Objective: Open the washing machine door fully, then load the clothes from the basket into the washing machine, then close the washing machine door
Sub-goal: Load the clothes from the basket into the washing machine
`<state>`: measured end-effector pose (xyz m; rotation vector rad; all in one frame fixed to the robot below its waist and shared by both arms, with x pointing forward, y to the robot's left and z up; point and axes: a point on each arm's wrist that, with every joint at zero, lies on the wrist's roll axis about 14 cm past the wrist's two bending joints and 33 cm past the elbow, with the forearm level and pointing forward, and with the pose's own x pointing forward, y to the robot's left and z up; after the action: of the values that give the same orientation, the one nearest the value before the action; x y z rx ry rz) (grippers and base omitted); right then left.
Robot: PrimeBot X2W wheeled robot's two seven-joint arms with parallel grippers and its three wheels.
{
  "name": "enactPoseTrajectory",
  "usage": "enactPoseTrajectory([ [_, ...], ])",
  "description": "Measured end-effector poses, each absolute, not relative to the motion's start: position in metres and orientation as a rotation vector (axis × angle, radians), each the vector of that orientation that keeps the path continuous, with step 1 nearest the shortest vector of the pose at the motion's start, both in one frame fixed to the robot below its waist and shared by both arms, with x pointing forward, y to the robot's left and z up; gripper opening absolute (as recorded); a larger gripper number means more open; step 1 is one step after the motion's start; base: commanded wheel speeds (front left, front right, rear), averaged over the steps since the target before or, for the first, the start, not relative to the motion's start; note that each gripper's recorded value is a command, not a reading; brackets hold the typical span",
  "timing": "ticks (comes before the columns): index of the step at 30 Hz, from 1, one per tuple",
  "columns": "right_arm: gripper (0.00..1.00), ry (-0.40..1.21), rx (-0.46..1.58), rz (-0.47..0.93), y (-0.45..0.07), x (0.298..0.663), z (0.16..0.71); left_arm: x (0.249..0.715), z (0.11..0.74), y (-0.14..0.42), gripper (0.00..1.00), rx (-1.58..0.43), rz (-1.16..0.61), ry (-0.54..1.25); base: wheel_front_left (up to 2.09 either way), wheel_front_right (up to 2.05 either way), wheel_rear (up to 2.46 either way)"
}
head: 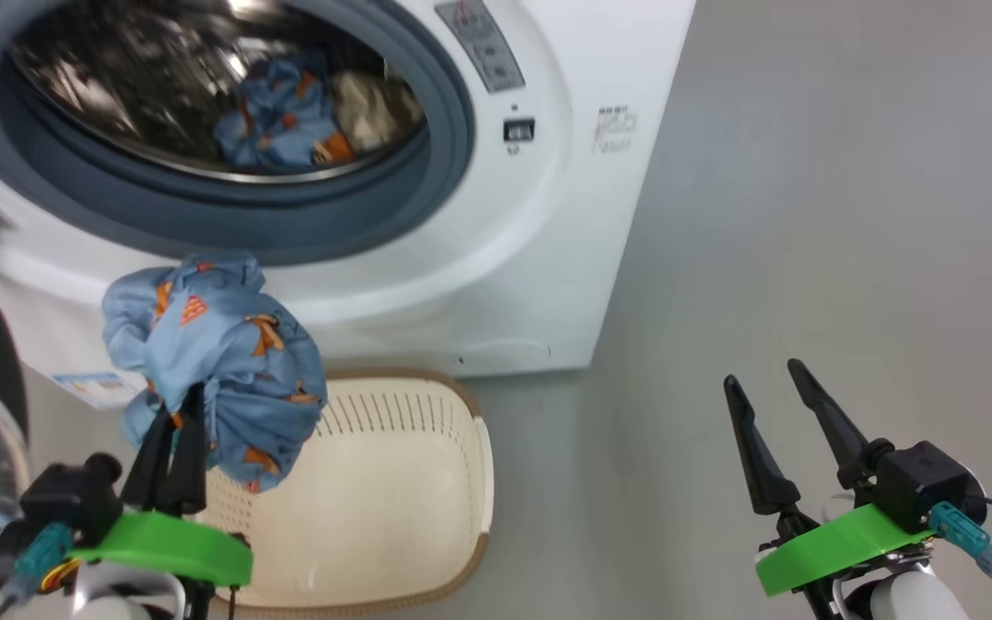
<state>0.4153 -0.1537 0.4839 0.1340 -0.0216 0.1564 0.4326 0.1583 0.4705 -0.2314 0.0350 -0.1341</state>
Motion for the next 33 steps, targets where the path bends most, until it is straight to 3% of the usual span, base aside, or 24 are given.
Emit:
enactPoseTrajectory([
  [8,1.00,-0.086,0.123,0.185,-0.148,0.394,0.510,0.396,0.525,0.172,0.00,-0.160,-0.088,-0.127,0.00,0.00,0.00],
  [17,1.00,-0.152,0.112,0.189,-0.149,0.372,0.537,0.354,0.539,0.190,0.00,-0.113,-0.005,-0.174,0.00,0.00,0.00],
  [33,1.00,-0.115,0.116,0.190,-0.148,0.374,0.526,0.357,0.522,0.186,0.00,-0.147,-0.006,-0.126,0.00,0.00,0.00],
])
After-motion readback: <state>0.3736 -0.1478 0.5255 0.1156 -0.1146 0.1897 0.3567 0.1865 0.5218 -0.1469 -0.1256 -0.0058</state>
